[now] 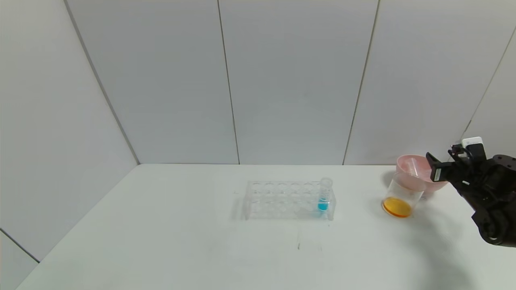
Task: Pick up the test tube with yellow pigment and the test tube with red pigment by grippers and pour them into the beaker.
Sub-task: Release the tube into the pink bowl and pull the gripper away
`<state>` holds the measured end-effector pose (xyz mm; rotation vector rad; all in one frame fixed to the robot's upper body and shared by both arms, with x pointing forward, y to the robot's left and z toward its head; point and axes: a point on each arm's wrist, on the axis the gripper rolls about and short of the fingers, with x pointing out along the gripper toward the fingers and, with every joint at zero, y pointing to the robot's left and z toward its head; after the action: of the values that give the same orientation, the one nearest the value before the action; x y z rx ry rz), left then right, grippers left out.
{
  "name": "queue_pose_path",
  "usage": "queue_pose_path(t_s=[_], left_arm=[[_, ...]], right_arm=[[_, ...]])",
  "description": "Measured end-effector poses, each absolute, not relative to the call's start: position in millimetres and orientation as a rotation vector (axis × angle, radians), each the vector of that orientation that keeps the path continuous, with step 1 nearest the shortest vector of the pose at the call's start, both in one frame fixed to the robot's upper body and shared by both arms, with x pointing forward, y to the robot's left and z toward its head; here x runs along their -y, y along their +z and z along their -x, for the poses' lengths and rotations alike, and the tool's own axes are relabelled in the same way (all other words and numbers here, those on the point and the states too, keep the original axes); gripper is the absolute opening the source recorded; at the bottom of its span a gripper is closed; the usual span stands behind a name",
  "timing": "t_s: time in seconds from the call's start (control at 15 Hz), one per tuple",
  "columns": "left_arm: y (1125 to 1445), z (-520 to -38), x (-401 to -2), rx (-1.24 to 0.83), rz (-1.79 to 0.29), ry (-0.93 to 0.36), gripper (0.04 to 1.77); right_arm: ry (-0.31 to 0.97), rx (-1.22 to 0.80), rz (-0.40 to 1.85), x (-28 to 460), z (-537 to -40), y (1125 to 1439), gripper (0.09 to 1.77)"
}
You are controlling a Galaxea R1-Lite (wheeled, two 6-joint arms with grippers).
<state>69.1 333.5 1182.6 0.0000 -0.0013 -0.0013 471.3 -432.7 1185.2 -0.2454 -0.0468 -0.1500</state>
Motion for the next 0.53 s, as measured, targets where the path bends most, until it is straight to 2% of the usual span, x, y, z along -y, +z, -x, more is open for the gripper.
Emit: queue_pose_path(t_s=[0.33, 0.53], left_arm=[[1182.6, -69.1, -333.5, 0.001, 0.000, -0.002, 1.76], [1182.6, -69.1, -333.5, 0.001, 0.000, -0.002, 1.76]], right_arm=[[-0.149, 0.064, 0.242, 431.1, -470.3, 1191.4, 1.33], [-0.146, 0.125, 0.244, 427.1, -463.0, 1217.9, 1.44]])
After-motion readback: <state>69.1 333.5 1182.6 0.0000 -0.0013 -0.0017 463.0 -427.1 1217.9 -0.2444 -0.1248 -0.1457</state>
